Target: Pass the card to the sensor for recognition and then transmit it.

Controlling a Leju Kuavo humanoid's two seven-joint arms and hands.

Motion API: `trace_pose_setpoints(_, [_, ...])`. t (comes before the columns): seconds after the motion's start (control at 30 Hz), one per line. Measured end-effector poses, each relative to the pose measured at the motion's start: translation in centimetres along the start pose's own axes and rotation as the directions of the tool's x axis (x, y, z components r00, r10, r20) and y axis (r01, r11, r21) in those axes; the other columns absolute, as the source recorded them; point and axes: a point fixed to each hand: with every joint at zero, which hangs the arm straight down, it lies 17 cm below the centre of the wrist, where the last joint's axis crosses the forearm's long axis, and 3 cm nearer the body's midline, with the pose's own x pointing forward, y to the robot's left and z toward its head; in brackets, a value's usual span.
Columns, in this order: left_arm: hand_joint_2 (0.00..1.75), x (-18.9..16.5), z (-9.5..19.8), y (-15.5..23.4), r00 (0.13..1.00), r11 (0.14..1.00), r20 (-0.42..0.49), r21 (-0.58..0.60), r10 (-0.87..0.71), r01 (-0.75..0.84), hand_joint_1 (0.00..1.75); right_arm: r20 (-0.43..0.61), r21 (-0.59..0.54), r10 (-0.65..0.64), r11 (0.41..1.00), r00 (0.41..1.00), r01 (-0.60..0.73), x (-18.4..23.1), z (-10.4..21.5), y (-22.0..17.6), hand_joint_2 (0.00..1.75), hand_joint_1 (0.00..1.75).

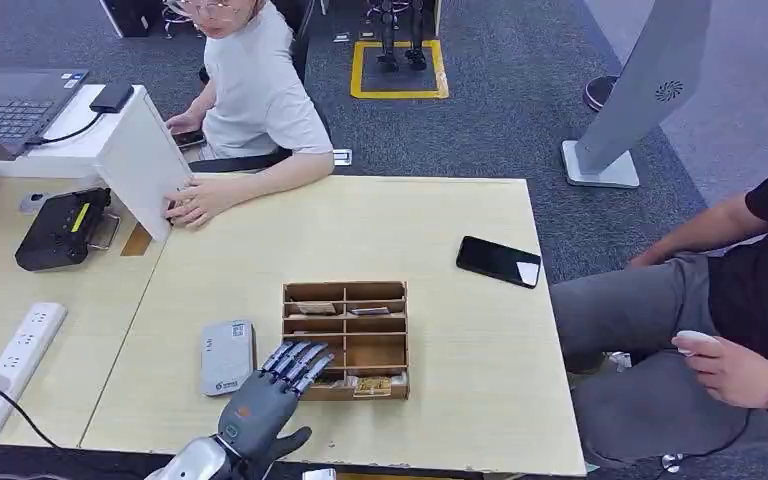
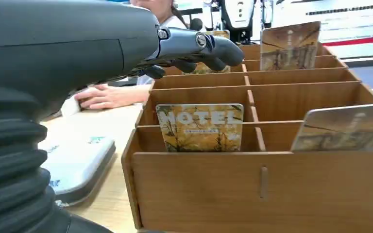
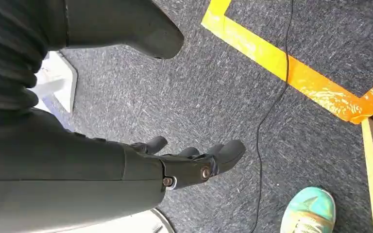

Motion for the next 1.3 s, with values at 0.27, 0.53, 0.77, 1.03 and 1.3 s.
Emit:
trace_pose_setpoints(0.27, [1.75, -0.21, -0.10, -0.10, 1.000, 1.000, -0.005, 0.001, -0.008, 0.008, 0.00, 0.007, 0.000, 0.002, 1.000, 1.000, -0.002, 0.13, 0.00, -0.01, 1.75, 0.00])
trace_pose_setpoints(0.53, [1.75, -0.20, -0.25, 0.01, 1.000, 1.000, -0.009, 0.007, -0.006, 0.006, 0.00, 0.008, 0.000, 0.002, 1.000, 1.000, -0.002, 0.16, -0.01, -0.01, 1.75, 0.00])
trace_pose_setpoints(0.77, [1.75, -0.02, -0.32, 0.06, 1.000, 1.000, -0.004, 0.010, 0.001, -0.001, 0.00, 0.008, -0.001, 0.002, 1.000, 1.000, -0.002, 0.16, -0.01, -0.03, 1.75, 0.00])
trace_pose_setpoints(1.03, [1.75, -0.02, -0.31, 0.06, 1.000, 1.000, -0.004, 0.009, 0.002, -0.002, 0.00, 0.008, -0.001, 0.003, 1.000, 1.000, -0.003, 0.16, -0.01, -0.02, 1.75, 0.00])
trace_pose_setpoints(1.3, [1.75, 0.28, -0.25, -0.24, 0.999, 0.999, 0.006, -0.006, 0.047, -0.047, 1.50, 0.009, -0.001, 0.002, 1.000, 1.000, -0.002, 0.19, -0.01, -0.01, 1.75, 0.00])
